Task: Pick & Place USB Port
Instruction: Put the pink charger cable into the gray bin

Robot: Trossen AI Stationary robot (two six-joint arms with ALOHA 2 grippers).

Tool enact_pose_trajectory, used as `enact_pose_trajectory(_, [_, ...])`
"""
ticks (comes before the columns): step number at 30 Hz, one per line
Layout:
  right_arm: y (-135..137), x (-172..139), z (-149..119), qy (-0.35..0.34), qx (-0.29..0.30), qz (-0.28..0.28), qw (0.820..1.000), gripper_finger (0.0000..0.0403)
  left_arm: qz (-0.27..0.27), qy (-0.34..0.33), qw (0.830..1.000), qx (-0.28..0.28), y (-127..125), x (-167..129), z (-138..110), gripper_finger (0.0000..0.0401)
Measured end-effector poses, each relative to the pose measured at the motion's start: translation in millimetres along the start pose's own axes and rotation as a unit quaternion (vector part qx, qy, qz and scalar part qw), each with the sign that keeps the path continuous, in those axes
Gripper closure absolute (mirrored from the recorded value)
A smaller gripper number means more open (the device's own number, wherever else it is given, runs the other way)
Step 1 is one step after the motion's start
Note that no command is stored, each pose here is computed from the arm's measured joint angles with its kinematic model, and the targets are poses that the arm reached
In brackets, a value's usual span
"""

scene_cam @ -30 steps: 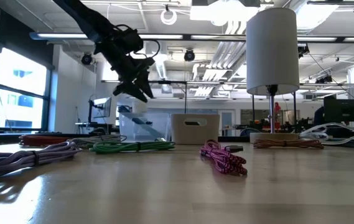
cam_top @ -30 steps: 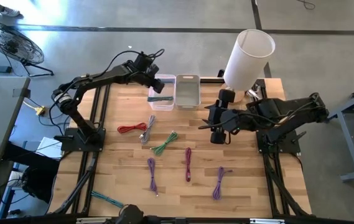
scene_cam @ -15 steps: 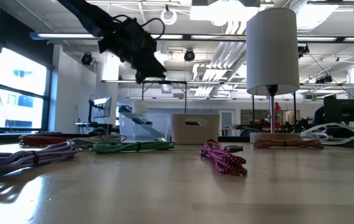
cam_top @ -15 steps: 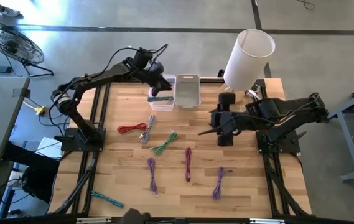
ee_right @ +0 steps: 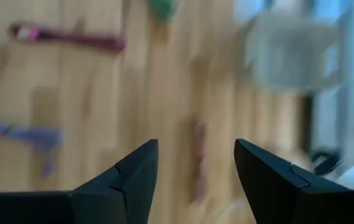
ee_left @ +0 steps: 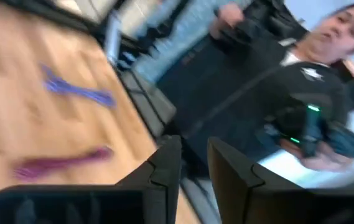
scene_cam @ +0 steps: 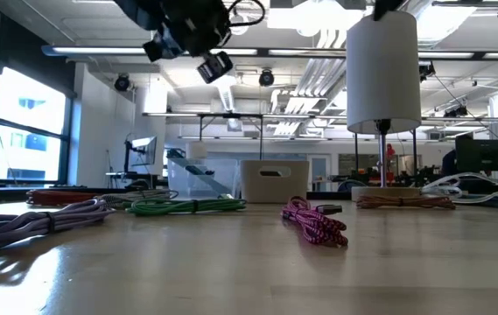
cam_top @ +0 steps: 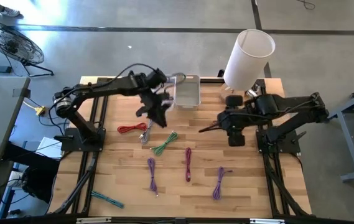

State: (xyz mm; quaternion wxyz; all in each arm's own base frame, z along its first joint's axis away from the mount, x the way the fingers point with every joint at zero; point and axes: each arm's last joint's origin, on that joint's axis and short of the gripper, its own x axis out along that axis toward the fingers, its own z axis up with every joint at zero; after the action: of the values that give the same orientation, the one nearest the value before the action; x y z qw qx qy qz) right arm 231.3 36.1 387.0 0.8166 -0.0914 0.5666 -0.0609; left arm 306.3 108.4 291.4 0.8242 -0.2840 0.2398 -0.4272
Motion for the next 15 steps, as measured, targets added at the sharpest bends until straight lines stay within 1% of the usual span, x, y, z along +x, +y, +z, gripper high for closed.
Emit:
enact_pose_trajectory(4, [-2,1,-9,0.057,0.038,0.056,0.996,0.0198,-0.040,0.044,0.998,-0.021,-23,28,-8,0.0345])
enact_pose_trajectory(7, [0,0,-9,0.063,0.043,0.105,0.992,0.0199,-0.056,0.079,0.995,-0.022,-46,47,-14,0.0365])
enact_pose_trajectory(9, [2,0,-9,0.066,0.035,0.132,0.988,0.0198,-0.040,0.105,0.993,-0.034,-64,58,-18,0.0384])
enact_pose_trajectory(11, [1,1,-8,0.069,0.036,0.147,0.986,0.0198,-0.016,0.126,0.991,-0.051,-82,69,-20,0.0396])
enact_pose_trajectory(15, [-4,3,-7,0.069,0.041,0.163,0.983,0.0198,0.014,0.153,0.986,-0.063,-120,86,-27,0.0397])
